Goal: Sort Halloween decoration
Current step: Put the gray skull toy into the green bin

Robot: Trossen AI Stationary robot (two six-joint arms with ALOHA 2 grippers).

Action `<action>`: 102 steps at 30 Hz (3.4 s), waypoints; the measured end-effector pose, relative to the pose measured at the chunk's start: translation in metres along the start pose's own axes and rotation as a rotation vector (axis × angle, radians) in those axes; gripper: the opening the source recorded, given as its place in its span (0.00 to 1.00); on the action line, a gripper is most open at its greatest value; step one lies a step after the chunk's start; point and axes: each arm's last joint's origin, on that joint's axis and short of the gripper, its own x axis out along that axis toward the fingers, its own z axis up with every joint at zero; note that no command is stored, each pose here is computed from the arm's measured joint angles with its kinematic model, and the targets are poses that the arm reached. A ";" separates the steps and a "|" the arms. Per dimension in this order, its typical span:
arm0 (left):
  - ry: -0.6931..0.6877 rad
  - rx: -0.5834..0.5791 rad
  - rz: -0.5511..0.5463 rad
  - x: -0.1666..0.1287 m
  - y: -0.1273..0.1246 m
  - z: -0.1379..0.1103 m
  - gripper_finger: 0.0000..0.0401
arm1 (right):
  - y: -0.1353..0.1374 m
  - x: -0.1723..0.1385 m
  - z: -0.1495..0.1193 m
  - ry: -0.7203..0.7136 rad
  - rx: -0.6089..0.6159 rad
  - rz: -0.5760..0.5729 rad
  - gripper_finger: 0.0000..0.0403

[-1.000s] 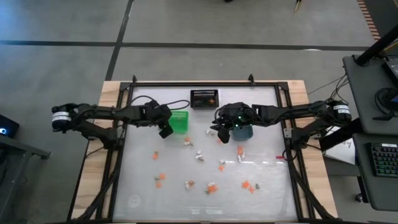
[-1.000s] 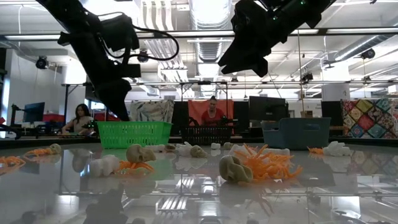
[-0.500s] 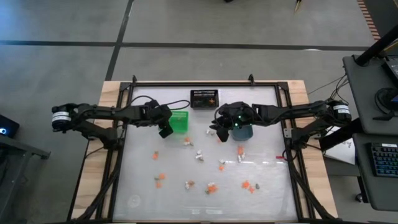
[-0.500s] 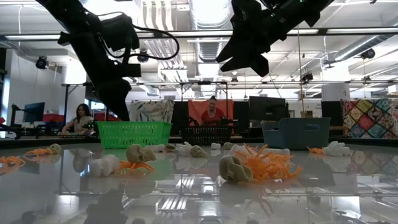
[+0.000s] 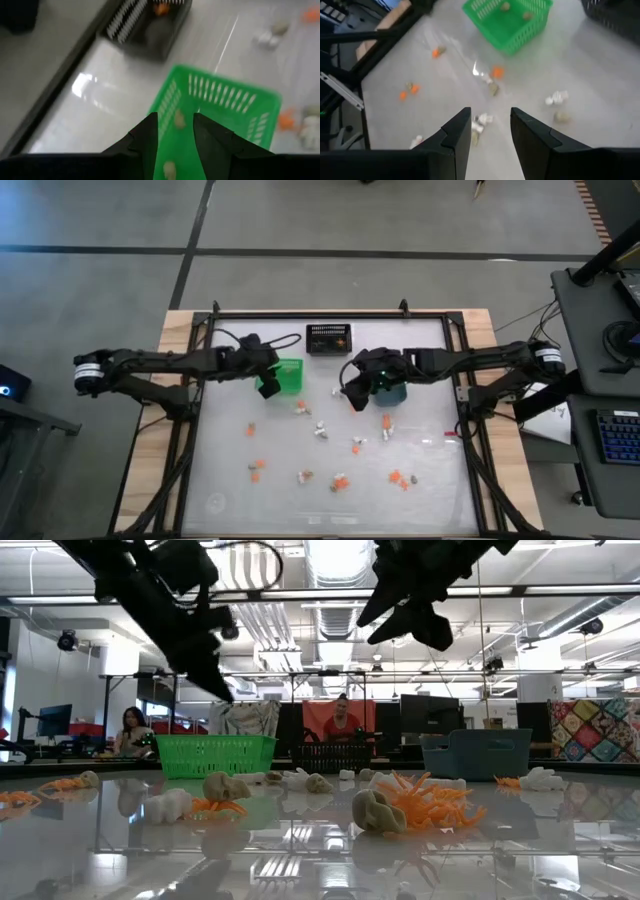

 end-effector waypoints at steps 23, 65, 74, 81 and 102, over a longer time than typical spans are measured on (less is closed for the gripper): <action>-0.504 0.256 -0.396 -0.035 -0.003 0.037 0.27 | 0.014 0.040 -0.037 0.456 0.215 -0.377 0.28; -0.538 0.279 -0.383 -0.035 -0.003 0.039 0.27 | 0.025 0.067 -0.109 0.708 0.297 -0.675 0.28; -0.537 0.275 -0.384 -0.035 -0.003 0.039 0.27 | 0.016 0.081 -0.120 0.748 0.253 -0.713 0.28; -0.537 0.275 -0.384 -0.035 -0.003 0.039 0.27 | 0.014 0.087 -0.120 0.726 0.227 -0.699 0.28; -0.540 0.274 -0.380 -0.035 -0.003 0.039 0.27 | 0.008 0.101 -0.120 0.697 0.220 -0.676 0.23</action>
